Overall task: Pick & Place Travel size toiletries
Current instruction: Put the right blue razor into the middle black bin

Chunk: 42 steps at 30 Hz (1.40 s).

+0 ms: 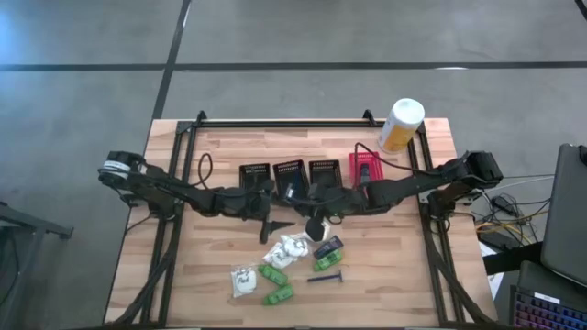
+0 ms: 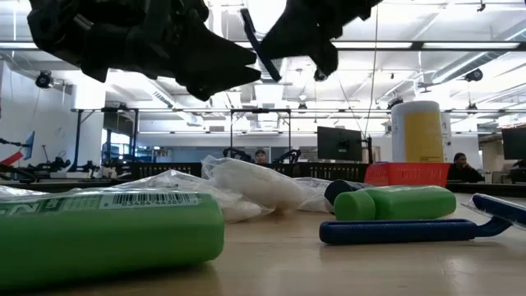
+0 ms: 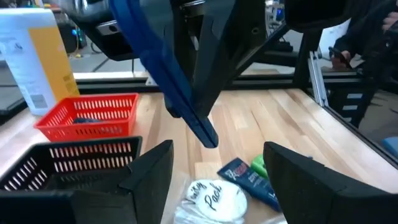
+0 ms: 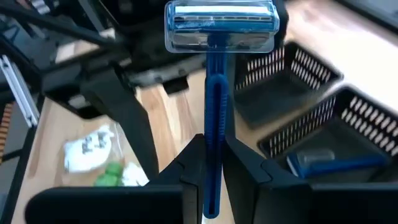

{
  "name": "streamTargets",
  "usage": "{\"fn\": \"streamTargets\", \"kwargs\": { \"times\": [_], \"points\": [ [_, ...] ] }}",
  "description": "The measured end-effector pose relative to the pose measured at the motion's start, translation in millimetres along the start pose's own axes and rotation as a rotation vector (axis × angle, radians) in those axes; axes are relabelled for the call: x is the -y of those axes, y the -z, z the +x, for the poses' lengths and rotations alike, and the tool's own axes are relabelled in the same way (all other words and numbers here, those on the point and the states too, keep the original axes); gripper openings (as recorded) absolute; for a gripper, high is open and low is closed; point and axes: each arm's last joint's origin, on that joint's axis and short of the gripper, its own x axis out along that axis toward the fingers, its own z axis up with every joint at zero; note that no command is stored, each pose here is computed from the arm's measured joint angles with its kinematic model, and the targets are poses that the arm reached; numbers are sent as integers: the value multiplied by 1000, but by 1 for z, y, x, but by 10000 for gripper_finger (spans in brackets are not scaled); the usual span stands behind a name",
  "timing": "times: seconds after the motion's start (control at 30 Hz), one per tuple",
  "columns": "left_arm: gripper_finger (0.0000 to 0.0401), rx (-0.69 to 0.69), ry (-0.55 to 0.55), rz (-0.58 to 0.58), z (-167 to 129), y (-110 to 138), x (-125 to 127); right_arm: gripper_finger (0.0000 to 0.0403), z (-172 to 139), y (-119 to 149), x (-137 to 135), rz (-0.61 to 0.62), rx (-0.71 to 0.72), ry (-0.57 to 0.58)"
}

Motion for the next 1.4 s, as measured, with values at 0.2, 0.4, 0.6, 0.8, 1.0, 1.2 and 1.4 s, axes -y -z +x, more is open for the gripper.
{"fn": "streamTargets", "kwargs": {
  "times": [0.2,0.4,0.6,0.8,1.0,1.2,1.4],
  "points": [
    [255,70,0,15,-3,-4,-1,38,-2,-6,-6,-62,83,-15],
    [255,111,30,6,-4,-8,0,38,-3,-6,-11,-147,113,-33],
    [254,134,33,-5,-2,-13,0,38,-3,-4,-13,-183,124,-43],
    [254,149,56,-4,0,-18,0,38,-4,-7,-16,-207,164,-57],
    [249,133,58,-5,1,-17,0,38,-4,-8,-17,-217,171,-62],
    [190,141,58,2,1,-19,0,38,-4,-7,-17,-216,167,-63],
    [117,146,56,21,2,-20,0,38,-4,-6,-16,-214,163,-65]
  ]
}}
